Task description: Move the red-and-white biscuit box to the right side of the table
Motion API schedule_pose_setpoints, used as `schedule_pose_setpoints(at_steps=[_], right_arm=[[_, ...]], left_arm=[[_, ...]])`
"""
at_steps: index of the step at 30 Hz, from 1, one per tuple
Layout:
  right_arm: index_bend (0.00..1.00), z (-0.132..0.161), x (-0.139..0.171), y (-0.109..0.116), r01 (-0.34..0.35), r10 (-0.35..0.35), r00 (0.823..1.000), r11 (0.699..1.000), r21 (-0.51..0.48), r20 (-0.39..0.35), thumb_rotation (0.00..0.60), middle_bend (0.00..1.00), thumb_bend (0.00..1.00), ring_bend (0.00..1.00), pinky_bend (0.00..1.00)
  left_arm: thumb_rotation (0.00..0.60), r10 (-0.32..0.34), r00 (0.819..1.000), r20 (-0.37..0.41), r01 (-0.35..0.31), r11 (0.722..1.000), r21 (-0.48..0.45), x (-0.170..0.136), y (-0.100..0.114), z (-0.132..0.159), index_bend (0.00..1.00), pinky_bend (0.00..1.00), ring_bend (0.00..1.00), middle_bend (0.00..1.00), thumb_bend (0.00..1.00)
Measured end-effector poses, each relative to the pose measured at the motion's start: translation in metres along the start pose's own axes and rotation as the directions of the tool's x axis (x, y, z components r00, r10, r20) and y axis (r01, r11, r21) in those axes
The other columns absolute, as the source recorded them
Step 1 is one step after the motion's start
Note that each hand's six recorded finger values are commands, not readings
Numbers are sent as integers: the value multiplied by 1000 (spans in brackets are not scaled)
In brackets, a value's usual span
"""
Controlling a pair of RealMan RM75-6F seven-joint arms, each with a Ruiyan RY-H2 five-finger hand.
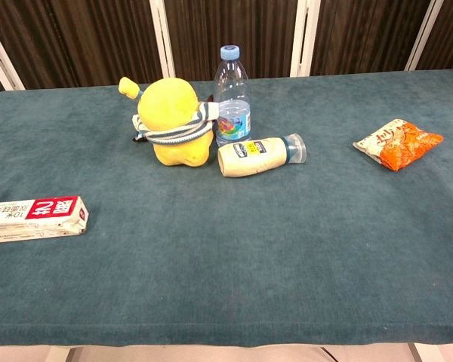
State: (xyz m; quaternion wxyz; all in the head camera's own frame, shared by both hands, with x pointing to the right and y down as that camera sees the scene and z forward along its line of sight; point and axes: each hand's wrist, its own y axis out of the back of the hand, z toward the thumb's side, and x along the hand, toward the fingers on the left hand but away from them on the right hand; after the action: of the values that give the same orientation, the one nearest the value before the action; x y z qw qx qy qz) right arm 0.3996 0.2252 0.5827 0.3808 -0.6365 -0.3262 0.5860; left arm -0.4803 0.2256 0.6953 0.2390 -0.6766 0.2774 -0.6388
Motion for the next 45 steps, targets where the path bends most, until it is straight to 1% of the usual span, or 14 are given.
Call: schedule_pose_setpoints(at_steps=[4, 10, 12, 15, 18, 21, 24, 28, 31, 34, 38, 41, 43, 45], right_arm=[[0, 0, 0, 0, -3, 3, 1000, 1000, 1, 1, 600, 16, 214, 0, 0], [0, -1, 0, 2, 4, -4, 1000, 1000, -2, 6, 600, 16, 215, 0, 0], [0, -1, 0, 1, 0, 0, 1000, 1000, -1, 7, 600, 16, 214, 0, 0], [0, -1, 0, 0, -5, 5, 1000, 1000, 0, 7, 600, 16, 214, 0, 0], [0, -3, 1, 2, -1, 1, 1000, 1000, -7, 10, 600, 16, 215, 0, 0], [0, -5, 2, 4, 3, -3, 1000, 1000, -10, 15, 600, 16, 214, 0, 0], [0, -3, -1, 3, 4, -4, 1000, 1000, -24, 10, 600, 14, 214, 0, 0], [0, 8, -13, 2, 2, -3, 1000, 1000, -29, -31, 600, 12, 214, 0, 0], [0, 24, -27, 3, -13, 10, 996, 999, -33, -89, 600, 12, 214, 0, 0], [0, 46, -49, 9, -30, 23, 987, 999, -44, -160, 600, 12, 215, 0, 0], [0, 85, -86, 22, -56, 42, 965, 997, -46, -259, 600, 14, 214, 0, 0], [0, 118, -112, 32, -85, 63, 945, 995, -55, -320, 600, 25, 215, 0, 0], [0, 138, -124, 36, -116, 84, 931, 991, -68, -354, 600, 32, 215, 0, 0], [0, 162, -134, 38, -169, 123, 909, 982, -81, -399, 600, 33, 215, 0, 0]], left_arm=[[600, 0, 1000, 1, 0, 1000, -1, 2, -1, 2, 22, 75, 22, 63, 316], [600, -15, 1000, 11, 15, 1000, 20, 6, -5, 3, 121, 212, 87, 112, 318], [600, -16, 1000, 9, 15, 999, 31, 8, -6, 2, 230, 335, 185, 199, 319], [600, 3, 1000, 20, -4, 999, 34, 10, -5, 5, 451, 544, 392, 416, 321], [600, 44, 998, 42, -46, 998, 45, 12, -1, 9, 588, 649, 516, 555, 327], [600, 74, 995, 66, -77, 996, 48, 15, 1, 13, 631, 665, 554, 605, 329], [600, 102, 989, 107, -105, 994, 21, 16, 5, 22, 633, 678, 572, 622, 329], [600, 141, 965, 220, -143, 990, -7, 18, 18, 53, 620, 678, 572, 618, 330], [600, 137, 946, 294, -135, 991, -28, 20, 26, 81, 616, 677, 573, 616, 329], [600, 129, 918, 375, -119, 992, -49, 21, 36, 117, 611, 675, 572, 613, 329], [600, 98, 885, 455, -90, 995, -40, 23, 44, 159, 601, 673, 573, 612, 330], [600, 67, 870, 489, -75, 997, -4, 28, 46, 181, 599, 673, 572, 612, 330], [600, 65, 862, 502, -84, 996, 17, 31, 50, 193, 596, 674, 570, 611, 330], [600, 71, 856, 512, -95, 995, 21, 33, 54, 204, 592, 677, 568, 609, 330]])
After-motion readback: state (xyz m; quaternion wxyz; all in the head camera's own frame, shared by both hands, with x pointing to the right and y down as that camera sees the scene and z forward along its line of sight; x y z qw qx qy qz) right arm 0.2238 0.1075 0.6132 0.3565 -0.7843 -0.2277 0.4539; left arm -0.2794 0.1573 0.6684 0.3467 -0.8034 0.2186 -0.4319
